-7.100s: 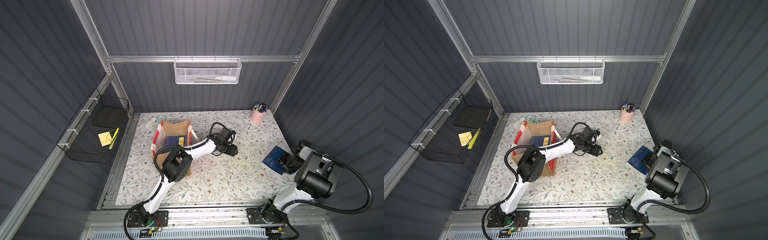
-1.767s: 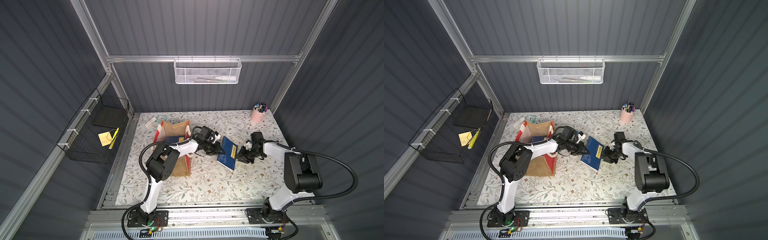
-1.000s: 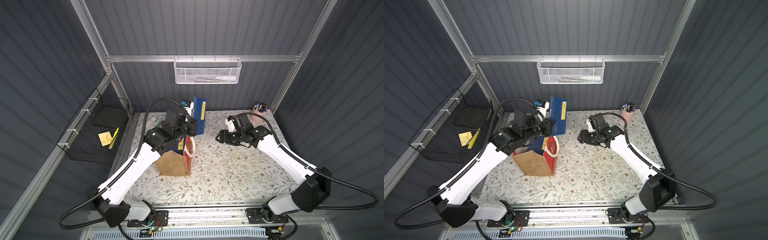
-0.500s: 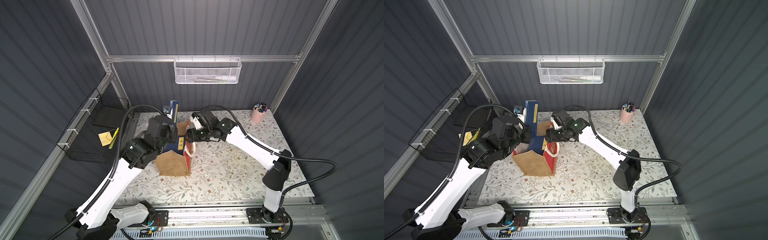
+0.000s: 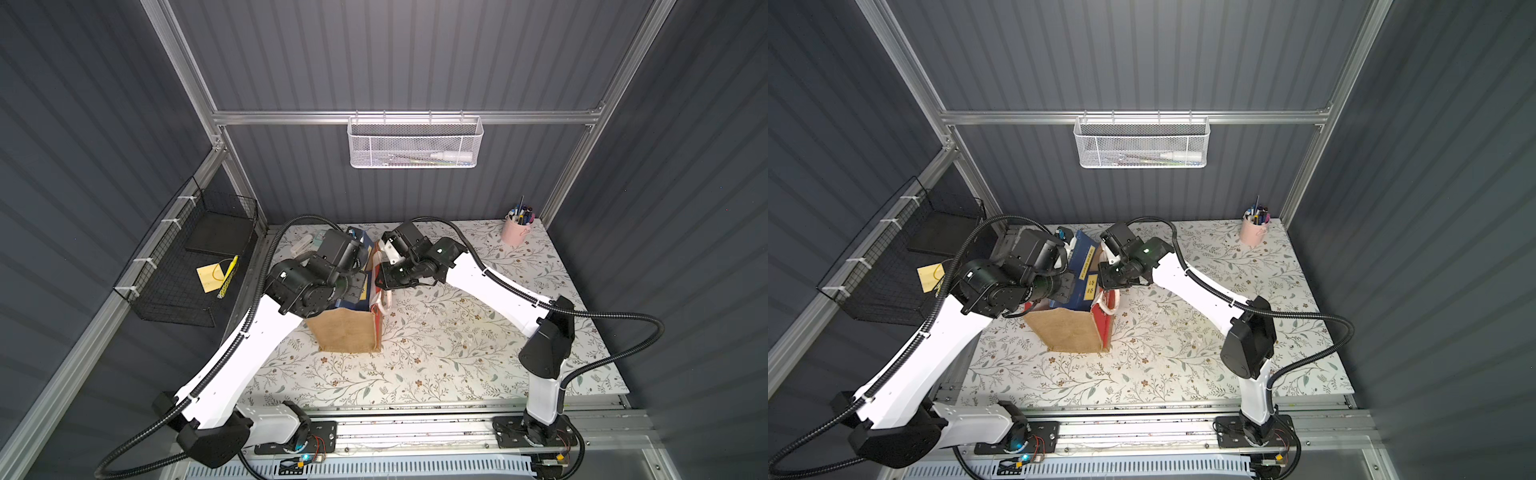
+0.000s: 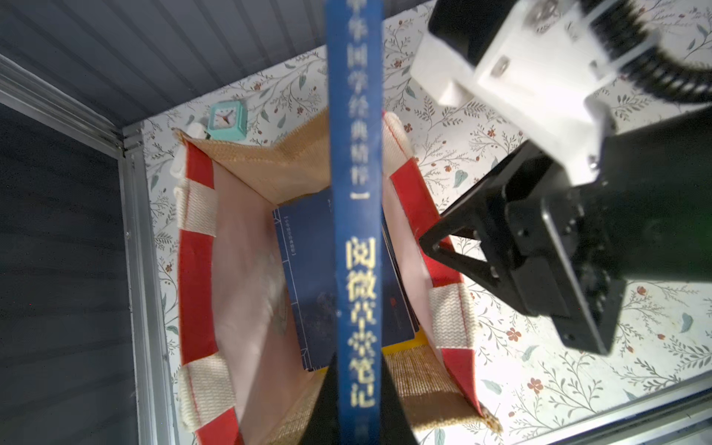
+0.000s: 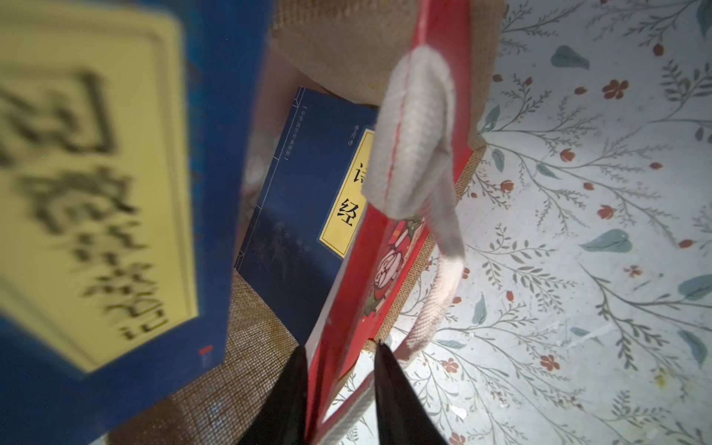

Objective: Put the books into the canvas bag
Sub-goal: Place the book in the canvas bag.

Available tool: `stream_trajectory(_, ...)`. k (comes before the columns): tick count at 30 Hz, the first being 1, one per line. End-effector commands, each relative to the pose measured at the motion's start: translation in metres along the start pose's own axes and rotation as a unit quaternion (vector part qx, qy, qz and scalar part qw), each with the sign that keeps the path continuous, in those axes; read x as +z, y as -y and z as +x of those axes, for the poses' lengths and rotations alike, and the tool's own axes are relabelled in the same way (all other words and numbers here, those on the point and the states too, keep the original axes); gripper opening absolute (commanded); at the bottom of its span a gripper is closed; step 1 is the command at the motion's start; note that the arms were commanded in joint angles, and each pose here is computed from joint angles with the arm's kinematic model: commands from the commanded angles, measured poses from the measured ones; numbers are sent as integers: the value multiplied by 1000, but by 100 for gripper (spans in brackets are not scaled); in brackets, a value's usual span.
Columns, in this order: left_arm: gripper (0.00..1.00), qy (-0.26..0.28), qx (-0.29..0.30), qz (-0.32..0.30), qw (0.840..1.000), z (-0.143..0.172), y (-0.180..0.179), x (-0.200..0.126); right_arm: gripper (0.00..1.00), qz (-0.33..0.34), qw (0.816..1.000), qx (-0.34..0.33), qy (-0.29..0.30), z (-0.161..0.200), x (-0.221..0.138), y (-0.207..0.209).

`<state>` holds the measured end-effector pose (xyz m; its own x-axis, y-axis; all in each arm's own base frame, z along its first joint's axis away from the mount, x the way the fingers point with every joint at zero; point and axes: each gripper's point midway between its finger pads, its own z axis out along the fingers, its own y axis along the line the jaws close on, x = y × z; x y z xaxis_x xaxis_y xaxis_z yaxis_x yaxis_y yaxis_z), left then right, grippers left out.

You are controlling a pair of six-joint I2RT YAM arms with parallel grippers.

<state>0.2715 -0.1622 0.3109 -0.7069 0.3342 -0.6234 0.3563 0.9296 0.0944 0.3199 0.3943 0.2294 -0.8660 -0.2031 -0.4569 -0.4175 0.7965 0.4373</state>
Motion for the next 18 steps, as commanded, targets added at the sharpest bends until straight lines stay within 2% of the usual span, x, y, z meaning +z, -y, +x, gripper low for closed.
stream_trajectory(1,0,-46,-30,24,998,15,1,16,26,-1,1000,-1,2,-3,-6,-1)
stream_trajectory(7,0,-78,-113,94,986,19,-7,50,18,-5,1000,3,1,-3,-7,-1)
stream_trajectory(11,0,-77,-167,150,971,19,-17,68,15,-11,1000,7,1,-4,-6,0)
stream_trajectory(15,0,-52,-188,223,955,7,-13,74,14,-10,1000,9,1,-5,-6,2)
stream_trajectory(18,0,-67,-202,248,945,17,-10,86,13,-11,1000,12,1,-6,-7,4)
